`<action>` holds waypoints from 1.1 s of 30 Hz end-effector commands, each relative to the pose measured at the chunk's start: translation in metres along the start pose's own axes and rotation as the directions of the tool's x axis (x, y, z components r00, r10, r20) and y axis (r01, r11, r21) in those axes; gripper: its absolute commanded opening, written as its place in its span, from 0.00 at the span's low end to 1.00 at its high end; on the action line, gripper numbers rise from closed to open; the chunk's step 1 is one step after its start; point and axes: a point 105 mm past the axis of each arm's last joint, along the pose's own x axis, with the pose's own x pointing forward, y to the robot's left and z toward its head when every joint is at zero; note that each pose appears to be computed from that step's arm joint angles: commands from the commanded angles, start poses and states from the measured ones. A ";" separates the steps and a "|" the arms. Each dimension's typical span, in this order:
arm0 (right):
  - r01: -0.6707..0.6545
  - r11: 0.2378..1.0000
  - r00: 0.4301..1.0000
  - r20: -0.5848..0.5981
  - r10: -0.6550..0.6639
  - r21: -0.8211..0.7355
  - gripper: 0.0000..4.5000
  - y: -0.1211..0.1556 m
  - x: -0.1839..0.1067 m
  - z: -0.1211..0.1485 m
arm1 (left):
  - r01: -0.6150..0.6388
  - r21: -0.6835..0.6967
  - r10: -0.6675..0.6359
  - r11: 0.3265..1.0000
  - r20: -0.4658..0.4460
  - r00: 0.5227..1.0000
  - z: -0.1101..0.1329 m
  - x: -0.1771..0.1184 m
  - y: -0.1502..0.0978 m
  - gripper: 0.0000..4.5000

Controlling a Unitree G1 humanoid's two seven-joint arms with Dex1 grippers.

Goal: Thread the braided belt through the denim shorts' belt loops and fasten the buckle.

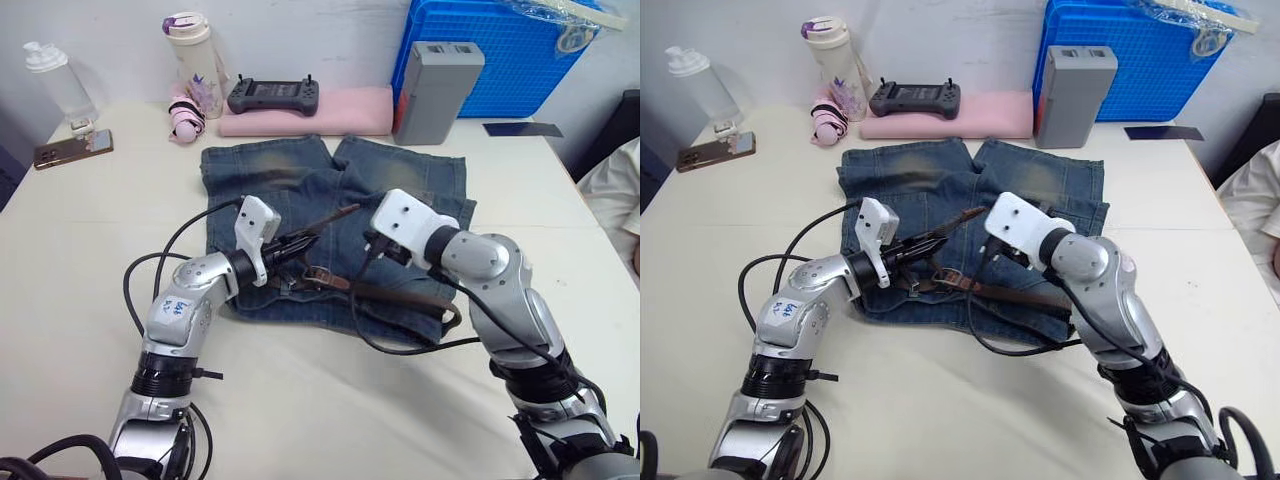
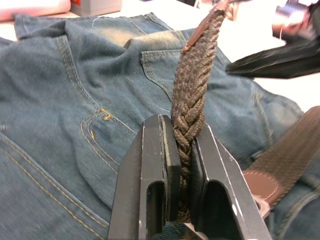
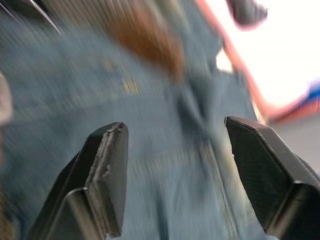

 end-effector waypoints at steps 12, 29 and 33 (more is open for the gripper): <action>-0.408 0.860 0.913 0.132 0.386 0.307 0.01 0.101 0.017 0.027 | 0.080 -0.239 -0.026 0.968 0.220 0.975 0.022 -0.007 -0.033 0.00; -0.432 0.867 0.895 -0.002 0.447 0.247 0.01 0.125 0.027 -0.008 | -0.219 -0.277 0.241 0.936 0.045 0.970 -0.033 -0.089 0.001 0.00; -0.450 0.836 0.893 0.139 0.429 0.314 0.01 0.107 0.016 0.018 | -0.220 -0.280 0.244 0.934 0.053 0.968 -0.034 -0.083 0.000 0.00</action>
